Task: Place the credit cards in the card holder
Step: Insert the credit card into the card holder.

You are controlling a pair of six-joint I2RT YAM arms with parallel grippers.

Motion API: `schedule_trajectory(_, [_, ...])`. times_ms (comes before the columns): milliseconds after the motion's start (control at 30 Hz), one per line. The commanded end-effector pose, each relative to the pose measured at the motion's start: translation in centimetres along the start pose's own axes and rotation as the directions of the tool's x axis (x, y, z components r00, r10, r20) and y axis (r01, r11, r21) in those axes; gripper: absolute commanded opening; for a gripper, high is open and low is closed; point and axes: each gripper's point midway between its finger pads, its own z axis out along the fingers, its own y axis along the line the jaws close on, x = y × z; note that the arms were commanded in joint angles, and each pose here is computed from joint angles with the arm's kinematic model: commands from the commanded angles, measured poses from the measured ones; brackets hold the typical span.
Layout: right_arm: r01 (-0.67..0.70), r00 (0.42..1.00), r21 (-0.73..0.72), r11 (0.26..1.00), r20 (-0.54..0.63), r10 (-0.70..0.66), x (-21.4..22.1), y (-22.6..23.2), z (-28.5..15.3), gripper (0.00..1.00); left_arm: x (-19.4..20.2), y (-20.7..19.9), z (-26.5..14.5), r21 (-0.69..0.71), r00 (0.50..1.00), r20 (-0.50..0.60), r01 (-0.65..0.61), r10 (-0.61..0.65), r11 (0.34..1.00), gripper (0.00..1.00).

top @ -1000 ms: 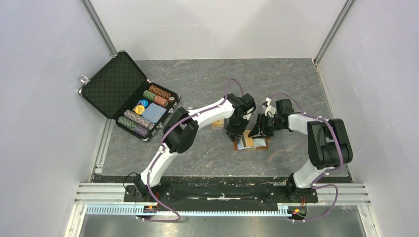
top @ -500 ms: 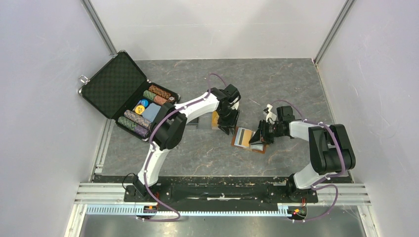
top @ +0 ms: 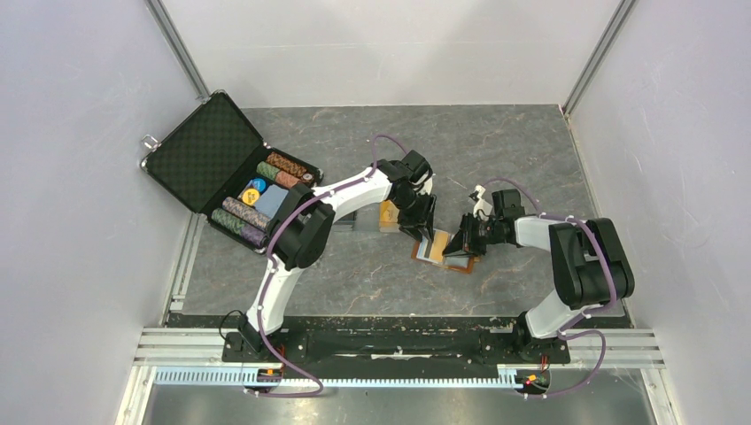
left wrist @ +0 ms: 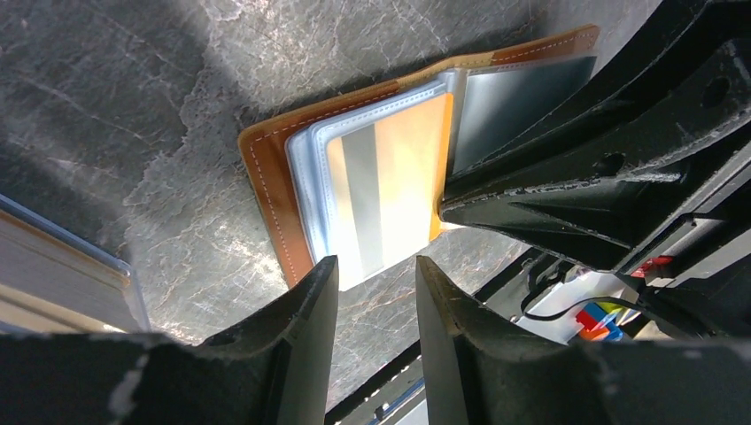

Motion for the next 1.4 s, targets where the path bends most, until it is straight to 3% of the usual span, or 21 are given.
schedule_trajectory(0, [0.017,1.000,-0.010,1.000,0.010,-0.017,-0.3,0.2,0.3,0.13,-0.8,-0.9,0.3,0.034,1.000,0.017,0.007,-0.008,0.999,0.44])
schedule_trajectory(367, [0.011,1.000,-0.010,1.000,0.000,-0.011,0.2,-0.1,0.5,0.08,-0.7,0.1,2.0,0.001,1.000,0.000,0.002,-0.002,1.000,0.46])
schedule_trajectory(633, [0.011,1.000,-0.011,1.000,-0.008,-0.011,0.3,-0.1,0.7,0.03,-1.1,-1.8,1.3,0.039,0.999,0.015,-0.037,0.037,0.999,0.25])
schedule_trajectory(767, [0.015,1.000,-0.012,1.000,-0.007,-0.015,0.2,0.0,0.7,0.03,-1.5,-2.6,0.2,0.040,0.998,0.044,-0.055,0.053,0.998,0.25])
schedule_trajectory(867, [0.021,1.000,-0.017,1.000,-0.002,-0.021,-0.1,0.2,0.6,0.03,-1.7,-3.6,-0.4,0.056,0.996,0.059,-0.071,0.068,0.996,0.30])
schedule_trajectory(900, [0.025,1.000,-0.021,0.999,0.001,-0.025,-0.2,0.3,0.6,0.03,-1.8,-3.9,-0.6,0.061,0.995,0.062,-0.076,0.072,0.995,0.29])
schedule_trajectory(1000, [0.050,0.999,-0.030,0.998,0.022,-0.049,-1.1,1.0,0.3,0.06,-1.8,-3.8,-0.7,0.042,0.996,0.060,-0.072,0.070,0.996,0.03])
schedule_trajectory(1033, [0.060,0.998,-0.029,0.998,0.031,-0.059,-1.5,1.2,0.2,0.07,-1.8,-3.5,-0.9,0.022,0.996,0.056,-0.068,0.067,0.997,0.02])
schedule_trajectory(1233, [0.140,0.985,0.009,0.990,0.105,-0.140,-4.4,2.8,-1.3,0.17,-2.1,-1.5,-2.4,-0.121,0.995,0.089,-0.043,0.054,0.992,0.02])
schedule_trajectory(1367, [0.162,0.975,0.027,0.986,0.148,-0.164,-5.9,3.6,-2.2,0.18,-2.0,-2.5,-2.5,-0.077,0.996,0.073,-0.045,0.050,0.996,0.25])
